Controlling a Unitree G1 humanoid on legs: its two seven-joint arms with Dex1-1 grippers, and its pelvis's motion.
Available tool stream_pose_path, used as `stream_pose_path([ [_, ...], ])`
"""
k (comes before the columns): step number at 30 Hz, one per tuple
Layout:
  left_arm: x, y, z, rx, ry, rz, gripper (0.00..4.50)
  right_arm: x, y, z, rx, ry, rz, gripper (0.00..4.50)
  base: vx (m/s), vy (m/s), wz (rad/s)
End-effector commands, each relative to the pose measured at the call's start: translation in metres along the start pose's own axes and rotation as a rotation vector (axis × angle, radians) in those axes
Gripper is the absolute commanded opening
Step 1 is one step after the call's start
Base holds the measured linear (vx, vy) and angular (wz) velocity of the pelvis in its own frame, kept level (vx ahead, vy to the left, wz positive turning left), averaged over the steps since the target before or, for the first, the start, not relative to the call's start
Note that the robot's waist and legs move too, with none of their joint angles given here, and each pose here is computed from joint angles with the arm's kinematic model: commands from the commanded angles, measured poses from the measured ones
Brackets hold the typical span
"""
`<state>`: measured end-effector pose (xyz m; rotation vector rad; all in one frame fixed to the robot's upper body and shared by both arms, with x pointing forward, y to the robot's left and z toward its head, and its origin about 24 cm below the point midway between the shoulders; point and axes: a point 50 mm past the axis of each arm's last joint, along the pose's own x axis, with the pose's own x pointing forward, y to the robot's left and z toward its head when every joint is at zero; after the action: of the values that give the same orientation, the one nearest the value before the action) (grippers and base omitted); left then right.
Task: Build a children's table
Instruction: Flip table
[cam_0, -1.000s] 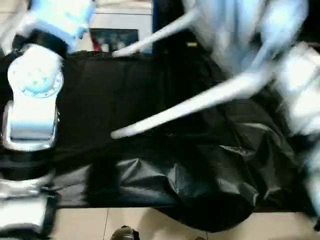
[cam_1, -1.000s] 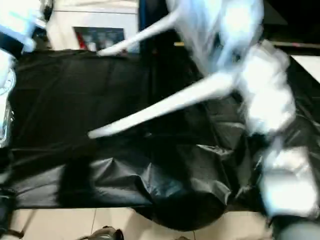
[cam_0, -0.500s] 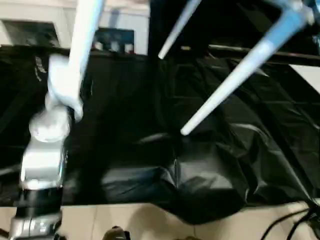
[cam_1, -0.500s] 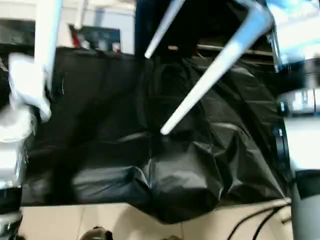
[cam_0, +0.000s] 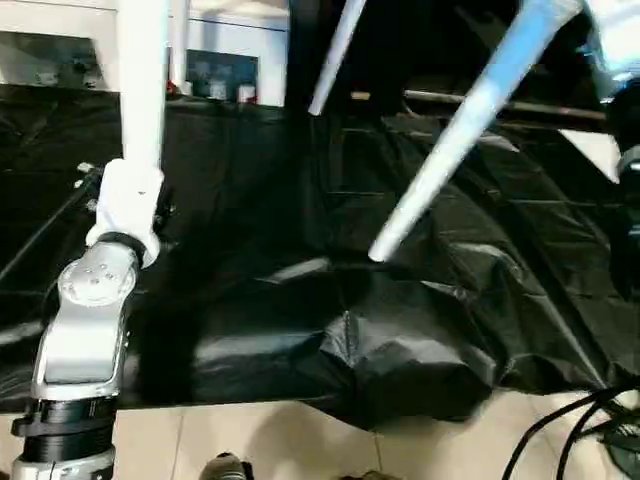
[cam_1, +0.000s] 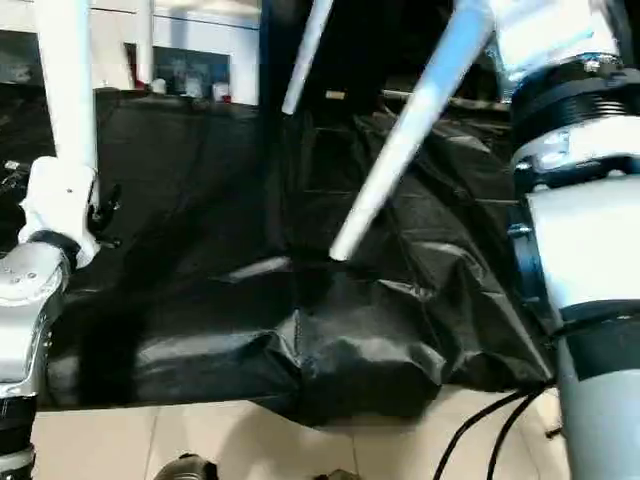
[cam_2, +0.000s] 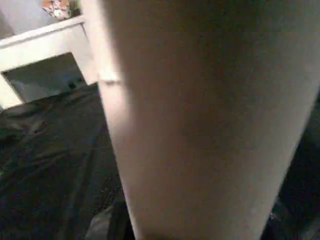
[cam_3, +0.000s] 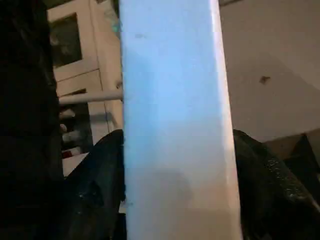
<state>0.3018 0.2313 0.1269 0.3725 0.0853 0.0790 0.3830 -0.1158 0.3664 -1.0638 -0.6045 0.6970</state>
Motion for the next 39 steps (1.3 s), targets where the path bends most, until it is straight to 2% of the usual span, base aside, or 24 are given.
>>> stream_pose_path([
  [1,0.001,-0.004,0.005,-0.004,-0.024,-0.015,1.22,0.008,0.015,0.001,-0.024,-0.004,0.119,3.29,0.0,0.0,0.0],
  [4,-0.003,-0.004,-0.006,-0.035,-0.011,-0.004,1.22,0.011,0.024,0.005,-0.006,-0.068,0.149,3.49,0.0,0.0,0.0],
  [7,-0.005,-0.005,-0.009,-0.043,-0.003,-0.002,1.21,0.013,0.026,0.008,0.004,-0.114,0.145,3.69,0.0,0.0,0.0],
  [8,-0.006,-0.006,-0.013,-0.042,0.007,-0.007,1.21,0.014,0.028,0.013,0.013,-0.172,0.129,3.69,0.0,0.0,0.0],
  [9,-0.006,-0.006,-0.013,-0.043,0.008,-0.008,1.21,0.014,0.029,0.014,0.014,-0.18,0.127,3.91,0.0,0.0,0.0],
  [10,-0.007,-0.007,-0.016,-0.042,0.012,-0.01,1.21,0.015,0.031,0.019,0.024,-0.237,0.121,3.99,0.0,0.0,0.0],
  [12,-0.007,-0.008,-0.018,-0.044,0.013,-0.01,1.21,0.016,0.033,0.023,0.041,-0.296,0.115,4.06,0.0,0.0,0.0],
  [16,-0.007,-0.009,-0.023,-0.042,0.021,-0.013,1.21,0.015,0.036,0.035,0.078,-0.448,0.04,4.09,0.0,0.0,0.0],
  [17,-0.007,-0.009,-0.025,-0.038,0.022,-0.013,1.21,0.014,0.037,0.039,0.096,-0.498,0.013,4.09,0.0,0.0,0.0],
  [18,-0.008,-0.008,-0.027,-0.035,0.023,-0.018,1.21,0.012,0.039,0.046,0.132,-0.585,-0.024,4.09,0.0,0.0,0.0],
  [20,-0.008,-0.008,-0.028,-0.038,0.023,-0.024,1.21,0.01,0.042,0.048,0.166,-0.624,-0.041,4.09,0.0,0.0,0.0],
  [21,-0.008,-0.009,-0.03,-0.042,0.023,-0.03,1.21,0.009,0.045,0.049,0.195,-0.648,-0.049,4.09,0.0,0.0,0.0],
  [22,-0.008,-0.009,-0.033,-0.038,0.029,-0.041,1.21,0.007,0.055,0.049,0.245,-0.666,-0.046,4.09,0.0,0.0,0.0],
  [23,-0.009,-0.01,-0.037,-0.039,0.035,-0.047,1.21,0.003,0.071,0.047,0.309,-0.679,-0.032,4.09,0.0,0.0,0.0],
  [27,-0.012,-0.012,-0.044,-0.049,0.059,-0.075,1.21,-0.004,0.098,0.041,0.406,-0.662,-0.016,4.09,0.0,0.0,0.0],
  [28,-0.013,-0.013,-0.047,-0.053,0.069,-0.085,1.21,-0.007,0.11,0.038,0.447,-0.643,-0.013,4.09,0.0,0.0,0.0],
  [29,-0.015,-0.014,-0.05,-0.064,0.076,-0.096,1.77,-0.013,0.124,0.034,0.5,-0.621,-0.011,4.09,0.0,0.0,0.0],
  [30,-0.018,-0.013,-0.055,-0.075,0.086,-0.104,1.91,-0.025,0.153,0.029,0.602,-0.569,-0.003,4.09,0.0,0.0,0.0],
  [32,-0.019,-0.012,-0.058,-0.075,0.093,-0.107,2.13,-0.033,0.17,0.028,0.666,-0.54,0.008,4.09,0.0,0.0,0.0],
  [33,-0.021,-0.011,-0.06,-0.072,0.095,-0.105,2.13,-0.04,0.183,0.024,0.72,-0.502,0.017,4.09,0.0,0.0,0.0],
  [34,-0.022,-0.011,-0.064,-0.078,0.095,-0.112,2.26,-0.051,0.202,0.019,0.812,-0.43,0.044,4.09,0.0,0.0,0.0],
  [37,-0.024,-0.011,-0.068,-0.079,0.095,-0.118,2.47,-0.062,0.222,0.009,0.923,-0.332,0.07,4.09,0.0,0.0,0.0],
  [38,-0.025,-0.012,-0.07,-0.085,0.099,-0.121,2.56,-0.067,0.231,0.002,0.973,-0.278,0.071,4.09,0.0,0.0,0.0],
  [39,-0.027,-0.012,-0.074,-0.085,0.105,-0.12,2.56,-0.076,0.245,-0.009,1.05,-0.178,0.066,4.09,0.0,0.0,0.0],
])
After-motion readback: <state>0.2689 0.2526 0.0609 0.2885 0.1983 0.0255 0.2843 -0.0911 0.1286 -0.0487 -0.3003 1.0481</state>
